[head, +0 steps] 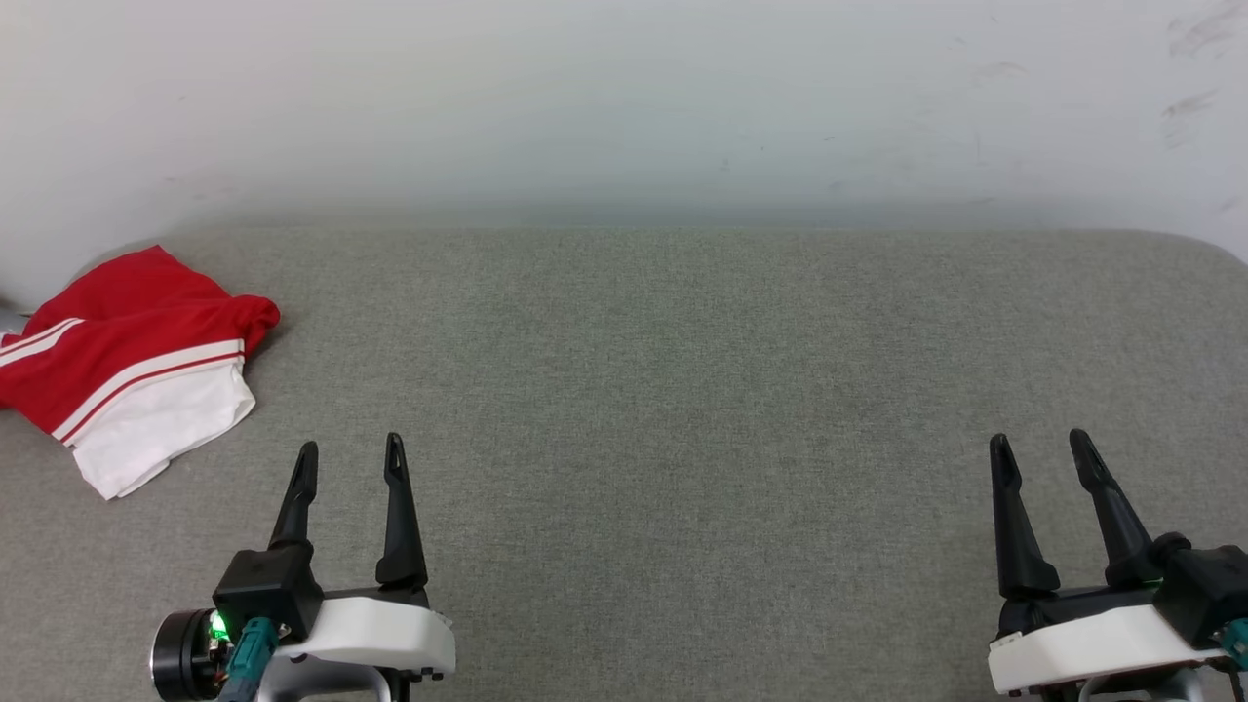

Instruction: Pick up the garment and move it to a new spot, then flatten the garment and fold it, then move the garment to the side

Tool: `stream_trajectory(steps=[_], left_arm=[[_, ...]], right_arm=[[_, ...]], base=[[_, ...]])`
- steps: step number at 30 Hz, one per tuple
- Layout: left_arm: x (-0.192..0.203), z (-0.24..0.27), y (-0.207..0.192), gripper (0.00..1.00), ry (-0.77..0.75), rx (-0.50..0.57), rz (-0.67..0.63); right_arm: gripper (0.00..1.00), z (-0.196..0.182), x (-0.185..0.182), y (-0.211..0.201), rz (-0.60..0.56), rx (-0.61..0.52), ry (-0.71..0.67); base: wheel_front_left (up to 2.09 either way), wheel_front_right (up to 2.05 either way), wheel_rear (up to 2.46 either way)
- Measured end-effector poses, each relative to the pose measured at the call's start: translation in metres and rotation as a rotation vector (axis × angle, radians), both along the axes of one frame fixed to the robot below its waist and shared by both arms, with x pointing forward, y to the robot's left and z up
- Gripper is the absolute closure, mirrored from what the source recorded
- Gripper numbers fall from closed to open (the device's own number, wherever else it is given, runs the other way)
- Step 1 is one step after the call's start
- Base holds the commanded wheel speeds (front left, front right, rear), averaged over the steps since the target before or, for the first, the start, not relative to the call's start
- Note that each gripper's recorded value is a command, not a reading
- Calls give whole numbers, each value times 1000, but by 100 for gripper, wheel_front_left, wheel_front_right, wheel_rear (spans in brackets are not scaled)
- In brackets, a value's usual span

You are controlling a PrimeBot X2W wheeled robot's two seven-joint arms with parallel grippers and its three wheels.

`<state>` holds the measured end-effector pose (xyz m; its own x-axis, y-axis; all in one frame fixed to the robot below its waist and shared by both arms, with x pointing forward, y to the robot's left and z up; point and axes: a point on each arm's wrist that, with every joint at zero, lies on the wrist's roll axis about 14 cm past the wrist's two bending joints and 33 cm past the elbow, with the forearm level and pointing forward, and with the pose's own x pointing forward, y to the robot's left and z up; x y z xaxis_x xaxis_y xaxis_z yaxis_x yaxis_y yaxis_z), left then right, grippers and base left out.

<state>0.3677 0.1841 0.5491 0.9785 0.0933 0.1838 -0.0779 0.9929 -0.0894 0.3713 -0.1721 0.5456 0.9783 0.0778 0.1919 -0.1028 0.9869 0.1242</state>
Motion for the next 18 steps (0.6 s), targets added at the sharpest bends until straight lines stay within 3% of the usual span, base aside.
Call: stream_trajectory(steps=[18], left_arm=[[-2,-2,-6,0,-17,98,-21]], right_arm=[[0,1,-1,4,6,-100,-25]], base=[[0,0,0]])
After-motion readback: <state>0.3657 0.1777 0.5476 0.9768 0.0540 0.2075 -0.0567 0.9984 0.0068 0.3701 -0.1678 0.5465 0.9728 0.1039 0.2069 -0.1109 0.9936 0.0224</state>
